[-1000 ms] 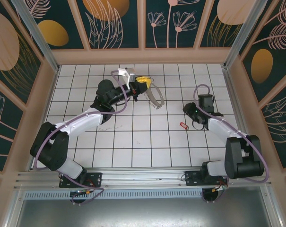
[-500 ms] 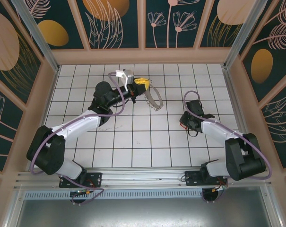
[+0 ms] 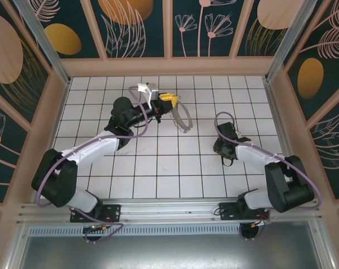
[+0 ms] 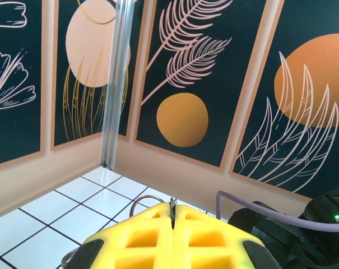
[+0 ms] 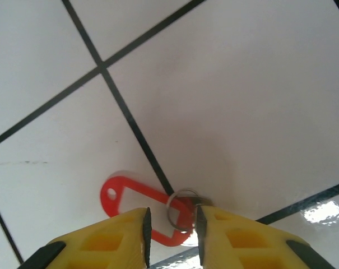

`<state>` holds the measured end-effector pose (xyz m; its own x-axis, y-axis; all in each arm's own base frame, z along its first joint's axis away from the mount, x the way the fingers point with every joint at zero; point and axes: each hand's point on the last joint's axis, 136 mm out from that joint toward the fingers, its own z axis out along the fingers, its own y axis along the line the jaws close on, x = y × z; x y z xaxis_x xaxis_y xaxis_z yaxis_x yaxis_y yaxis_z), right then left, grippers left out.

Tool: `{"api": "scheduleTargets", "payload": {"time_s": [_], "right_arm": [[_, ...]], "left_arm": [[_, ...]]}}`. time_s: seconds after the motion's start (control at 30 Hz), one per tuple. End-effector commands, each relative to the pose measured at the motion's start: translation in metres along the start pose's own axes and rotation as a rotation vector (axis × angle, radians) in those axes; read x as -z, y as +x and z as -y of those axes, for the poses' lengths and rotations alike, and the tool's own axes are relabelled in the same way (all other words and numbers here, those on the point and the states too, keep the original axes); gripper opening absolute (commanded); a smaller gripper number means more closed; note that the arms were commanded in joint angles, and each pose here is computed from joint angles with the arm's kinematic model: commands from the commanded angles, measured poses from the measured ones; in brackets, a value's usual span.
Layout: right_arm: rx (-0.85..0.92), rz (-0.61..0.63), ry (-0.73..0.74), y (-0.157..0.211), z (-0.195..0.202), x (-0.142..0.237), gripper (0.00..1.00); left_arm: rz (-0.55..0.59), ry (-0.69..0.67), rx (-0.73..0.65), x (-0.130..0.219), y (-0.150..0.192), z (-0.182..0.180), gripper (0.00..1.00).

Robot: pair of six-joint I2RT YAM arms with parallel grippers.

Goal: Put the keys on the keyring

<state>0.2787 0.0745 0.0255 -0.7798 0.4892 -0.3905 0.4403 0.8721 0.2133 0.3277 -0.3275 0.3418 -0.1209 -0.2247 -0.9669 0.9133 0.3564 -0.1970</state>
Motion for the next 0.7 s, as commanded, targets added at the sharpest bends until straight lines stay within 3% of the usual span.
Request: {"api": "scheduleTargets", "payload": {"time_s": [0.0, 0.3, 0.43, 0.6, 0.67], "right_arm": [[-0.007, -0.014, 0.056, 0.010, 0.014, -0.003, 0.28], [-0.005, -0.014, 0.068, 0.011, 0.016, -0.009, 0.23], [0.004, -0.015, 0.070, 0.010, 0.015, -0.010, 0.16], [0.020, 0.008, 0.058, 0.004, 0.012, -0.002, 0.00], [0.031, 0.030, 0.038, -0.003, 0.007, 0.005, 0.00]], "left_arm": [[0.050, 0.044, -0.044, 0.003, -0.020, 0.014, 0.00], [0.047, 0.050, -0.045, 0.002, -0.019, 0.015, 0.00], [0.044, 0.055, -0.042, 0.001, -0.018, 0.015, 0.00], [0.043, 0.058, -0.033, 0.000, -0.017, 0.014, 0.00], [0.042, 0.061, -0.032, -0.001, -0.017, 0.015, 0.00]]}}
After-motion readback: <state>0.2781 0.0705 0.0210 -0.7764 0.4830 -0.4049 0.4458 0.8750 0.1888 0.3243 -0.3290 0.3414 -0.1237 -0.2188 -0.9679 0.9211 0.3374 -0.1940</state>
